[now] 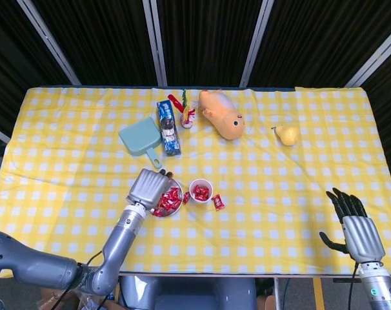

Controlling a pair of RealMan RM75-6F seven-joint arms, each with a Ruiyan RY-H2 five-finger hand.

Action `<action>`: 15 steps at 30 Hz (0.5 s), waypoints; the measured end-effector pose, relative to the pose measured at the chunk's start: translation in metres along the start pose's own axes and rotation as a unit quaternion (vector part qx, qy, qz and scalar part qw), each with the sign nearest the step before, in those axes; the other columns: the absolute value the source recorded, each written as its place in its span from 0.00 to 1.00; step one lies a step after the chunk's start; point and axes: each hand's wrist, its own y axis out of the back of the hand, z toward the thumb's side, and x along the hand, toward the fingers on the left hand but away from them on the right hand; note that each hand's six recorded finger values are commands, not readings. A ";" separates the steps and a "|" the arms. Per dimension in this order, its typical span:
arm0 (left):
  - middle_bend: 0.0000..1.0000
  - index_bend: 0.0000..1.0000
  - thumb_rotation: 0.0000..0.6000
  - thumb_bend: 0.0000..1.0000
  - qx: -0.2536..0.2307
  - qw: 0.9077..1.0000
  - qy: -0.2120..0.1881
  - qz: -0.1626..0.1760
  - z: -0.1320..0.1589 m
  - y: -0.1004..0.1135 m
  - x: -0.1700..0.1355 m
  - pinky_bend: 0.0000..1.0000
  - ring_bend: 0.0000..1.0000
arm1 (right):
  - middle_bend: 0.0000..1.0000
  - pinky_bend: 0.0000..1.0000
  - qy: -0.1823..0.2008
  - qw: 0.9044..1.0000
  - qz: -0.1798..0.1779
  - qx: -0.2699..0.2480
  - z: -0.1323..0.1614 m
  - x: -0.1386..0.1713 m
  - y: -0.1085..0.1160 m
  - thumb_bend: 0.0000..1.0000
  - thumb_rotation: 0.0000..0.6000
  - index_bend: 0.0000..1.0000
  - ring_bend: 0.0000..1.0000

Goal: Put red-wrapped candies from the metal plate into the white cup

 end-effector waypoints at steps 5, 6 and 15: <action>0.31 0.29 1.00 0.17 0.003 1.000 0.002 -0.018 -0.001 -0.015 0.000 0.94 0.84 | 0.00 0.00 -0.001 1.000 0.000 -0.001 0.000 0.000 0.000 0.34 1.00 0.00 0.00; 0.31 0.29 1.00 0.17 0.004 1.000 0.002 -0.021 0.000 -0.018 0.001 0.94 0.84 | 0.00 0.00 -0.001 1.000 0.000 -0.001 0.000 0.000 0.000 0.34 1.00 0.00 0.00; 0.31 0.29 1.00 0.17 0.018 0.999 0.004 -0.035 0.012 -0.036 0.015 0.94 0.84 | 0.00 0.00 -0.002 1.000 0.002 -0.005 -0.002 -0.001 0.001 0.34 1.00 0.00 0.00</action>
